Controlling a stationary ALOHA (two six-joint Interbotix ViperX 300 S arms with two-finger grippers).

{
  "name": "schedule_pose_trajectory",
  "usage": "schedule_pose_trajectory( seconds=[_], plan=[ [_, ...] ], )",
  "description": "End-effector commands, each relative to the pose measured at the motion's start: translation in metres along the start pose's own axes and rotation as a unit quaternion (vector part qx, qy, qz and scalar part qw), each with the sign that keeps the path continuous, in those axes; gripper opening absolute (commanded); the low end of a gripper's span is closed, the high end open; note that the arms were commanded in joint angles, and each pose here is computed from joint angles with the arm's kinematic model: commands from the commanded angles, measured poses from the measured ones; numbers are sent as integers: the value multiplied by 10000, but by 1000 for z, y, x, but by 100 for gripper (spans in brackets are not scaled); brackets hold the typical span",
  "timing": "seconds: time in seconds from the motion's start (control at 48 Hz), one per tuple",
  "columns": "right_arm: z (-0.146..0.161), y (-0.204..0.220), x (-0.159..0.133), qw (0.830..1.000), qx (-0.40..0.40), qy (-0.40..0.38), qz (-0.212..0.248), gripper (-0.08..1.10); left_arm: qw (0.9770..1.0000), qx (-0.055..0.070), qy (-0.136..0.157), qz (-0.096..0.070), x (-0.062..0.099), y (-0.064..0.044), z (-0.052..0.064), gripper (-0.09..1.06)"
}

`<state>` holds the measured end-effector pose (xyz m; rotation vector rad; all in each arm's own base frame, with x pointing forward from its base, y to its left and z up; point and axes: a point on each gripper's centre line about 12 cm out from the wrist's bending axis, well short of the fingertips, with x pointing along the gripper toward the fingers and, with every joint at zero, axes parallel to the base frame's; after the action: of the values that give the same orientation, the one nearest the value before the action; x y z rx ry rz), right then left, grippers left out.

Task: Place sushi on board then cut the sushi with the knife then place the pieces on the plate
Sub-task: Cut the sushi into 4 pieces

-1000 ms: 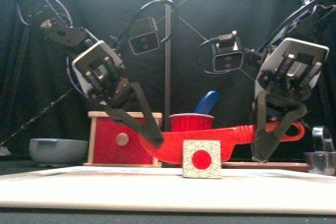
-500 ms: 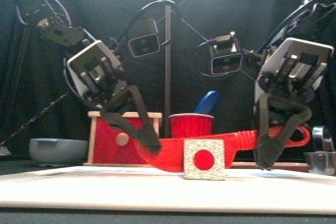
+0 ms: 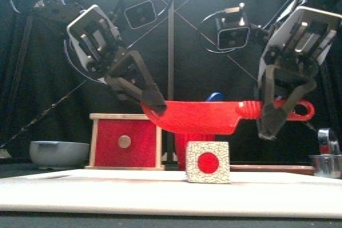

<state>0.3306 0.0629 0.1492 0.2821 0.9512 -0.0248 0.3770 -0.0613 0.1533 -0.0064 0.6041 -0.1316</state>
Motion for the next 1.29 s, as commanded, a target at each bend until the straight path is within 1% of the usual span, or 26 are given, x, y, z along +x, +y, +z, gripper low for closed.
schedule_pose_trajectory(
  seconds=[0.021,0.083,0.229,0.396,0.708,0.729,0.812,0.896,1.167,1.292],
  plan=[
    [14,8,-15,9994,87,-300,173,40,9997,66,-212,-59,-9,-5,12,42],
    [12,12,-15,9993,105,-277,224,40,9998,80,-179,-101,-9,-9,9,42],
    [7,17,-10,9993,164,-173,281,40,9998,64,-83,-151,-5,-14,3,42],
    [1,25,-5,9992,205,-56,343,40,9998,88,-50,-191,1,-18,3,42],
    [-5,28,3,9991,215,91,341,40,9997,99,50,-195,14,-20,0,42],
    [-6,28,4,9992,215,98,338,40,9998,85,66,-193,15,-20,-1,42],
    [-7,28,5,9992,202,122,335,40,9997,96,58,-201,15,-21,-1,42],
    [-7,29,6,9991,210,122,336,40,9998,81,59,-200,15,-20,-1,42],
    [-9,28,9,9992,202,149,320,40,9997,98,97,-198,17,-20,-3,42],
    [-12,27,14,9991,210,213,293,40,9996,70,174,-189,20,-20,-8,42]
  ],
)
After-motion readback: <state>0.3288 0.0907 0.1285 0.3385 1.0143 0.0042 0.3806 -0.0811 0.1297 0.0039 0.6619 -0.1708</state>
